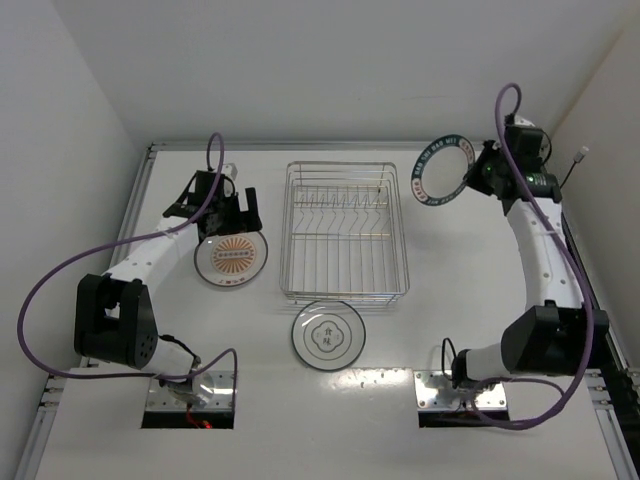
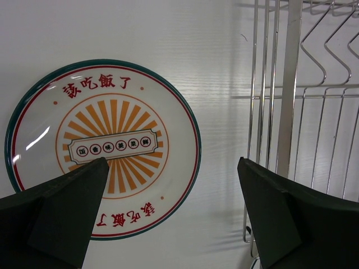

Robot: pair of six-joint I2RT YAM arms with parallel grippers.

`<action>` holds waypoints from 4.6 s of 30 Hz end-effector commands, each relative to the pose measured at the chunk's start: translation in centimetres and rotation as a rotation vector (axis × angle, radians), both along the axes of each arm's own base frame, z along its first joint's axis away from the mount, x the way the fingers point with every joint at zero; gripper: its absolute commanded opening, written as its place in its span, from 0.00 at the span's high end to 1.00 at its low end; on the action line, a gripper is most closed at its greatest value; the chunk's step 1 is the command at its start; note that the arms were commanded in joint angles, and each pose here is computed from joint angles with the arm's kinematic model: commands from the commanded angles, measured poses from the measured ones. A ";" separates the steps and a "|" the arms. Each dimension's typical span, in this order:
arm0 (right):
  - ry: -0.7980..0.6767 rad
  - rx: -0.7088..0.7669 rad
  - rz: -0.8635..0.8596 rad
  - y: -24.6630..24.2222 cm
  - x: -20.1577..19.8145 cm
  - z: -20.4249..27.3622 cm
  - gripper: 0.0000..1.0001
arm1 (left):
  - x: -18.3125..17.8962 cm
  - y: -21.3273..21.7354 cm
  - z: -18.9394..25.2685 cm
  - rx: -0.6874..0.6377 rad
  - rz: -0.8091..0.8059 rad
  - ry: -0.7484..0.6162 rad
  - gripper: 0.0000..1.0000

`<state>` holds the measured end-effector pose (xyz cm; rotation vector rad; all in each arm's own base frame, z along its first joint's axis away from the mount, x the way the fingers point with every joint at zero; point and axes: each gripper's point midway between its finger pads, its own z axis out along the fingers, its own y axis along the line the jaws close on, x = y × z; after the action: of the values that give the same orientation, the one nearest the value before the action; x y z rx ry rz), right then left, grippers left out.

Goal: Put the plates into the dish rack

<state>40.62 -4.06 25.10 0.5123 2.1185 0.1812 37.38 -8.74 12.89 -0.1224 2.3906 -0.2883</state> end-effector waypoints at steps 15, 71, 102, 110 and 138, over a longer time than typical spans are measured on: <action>0.156 -0.382 0.042 8.6 3.5 -1.4 1.00 | 1.2 0.0 1.9 -0.018 0.016 -0.049 0.00; -0.177 -0.225 0.339 19.2 0.7 7.5 0.00 | -0.4 8.6 6.8 0.105 0.397 -0.243 0.00; -0.398 -0.073 0.476 21.8 -2.8 9.6 0.00 | -5.7 11.0 -11.1 -0.581 0.533 0.236 0.18; -0.406 -0.063 0.472 21.7 -2.9 9.8 0.00 | -5.9 10.0 -13.2 -0.641 0.518 0.291 0.59; -0.356 0.030 0.682 25.5 -2.8 8.7 0.00 | 0.7 7.5 13.9 -0.723 0.221 -0.308 1.00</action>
<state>37.59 19.55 31.67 -0.1684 1.9133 0.5115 38.04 2.07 21.40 -0.7627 1.9485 -0.8243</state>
